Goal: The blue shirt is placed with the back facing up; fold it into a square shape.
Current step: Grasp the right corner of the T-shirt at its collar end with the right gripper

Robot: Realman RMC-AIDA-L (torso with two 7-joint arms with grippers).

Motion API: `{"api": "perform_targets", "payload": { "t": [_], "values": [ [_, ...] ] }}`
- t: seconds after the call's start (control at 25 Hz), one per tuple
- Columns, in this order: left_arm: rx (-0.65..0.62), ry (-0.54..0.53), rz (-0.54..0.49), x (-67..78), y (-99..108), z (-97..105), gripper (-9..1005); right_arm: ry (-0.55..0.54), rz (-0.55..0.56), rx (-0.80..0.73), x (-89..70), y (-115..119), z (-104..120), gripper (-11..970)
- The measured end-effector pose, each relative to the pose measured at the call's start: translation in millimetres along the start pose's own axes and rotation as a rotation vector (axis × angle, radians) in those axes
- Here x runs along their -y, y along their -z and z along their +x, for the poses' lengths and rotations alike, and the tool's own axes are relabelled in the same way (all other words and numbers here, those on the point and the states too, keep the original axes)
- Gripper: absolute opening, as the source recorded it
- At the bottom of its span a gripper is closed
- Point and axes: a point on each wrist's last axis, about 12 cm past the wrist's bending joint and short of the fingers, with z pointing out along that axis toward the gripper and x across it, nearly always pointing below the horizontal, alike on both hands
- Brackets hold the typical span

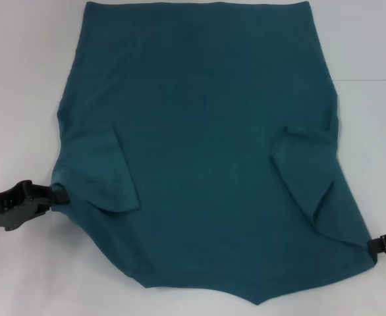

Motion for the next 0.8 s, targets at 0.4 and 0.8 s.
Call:
{"api": "perform_targets", "payload": {
  "t": [0.4,0.8],
  "values": [
    [0.000,0.000,0.000,-0.2,-0.5,0.8,33,-0.016,0.034,-0.010,1.5,-3.7,-1.9,495],
    [0.005,0.008,0.000,-1.7,0.2,2.4,34,-0.029,0.052,-0.005,1.0,-11.2,-3.4,479]
  ]
}}
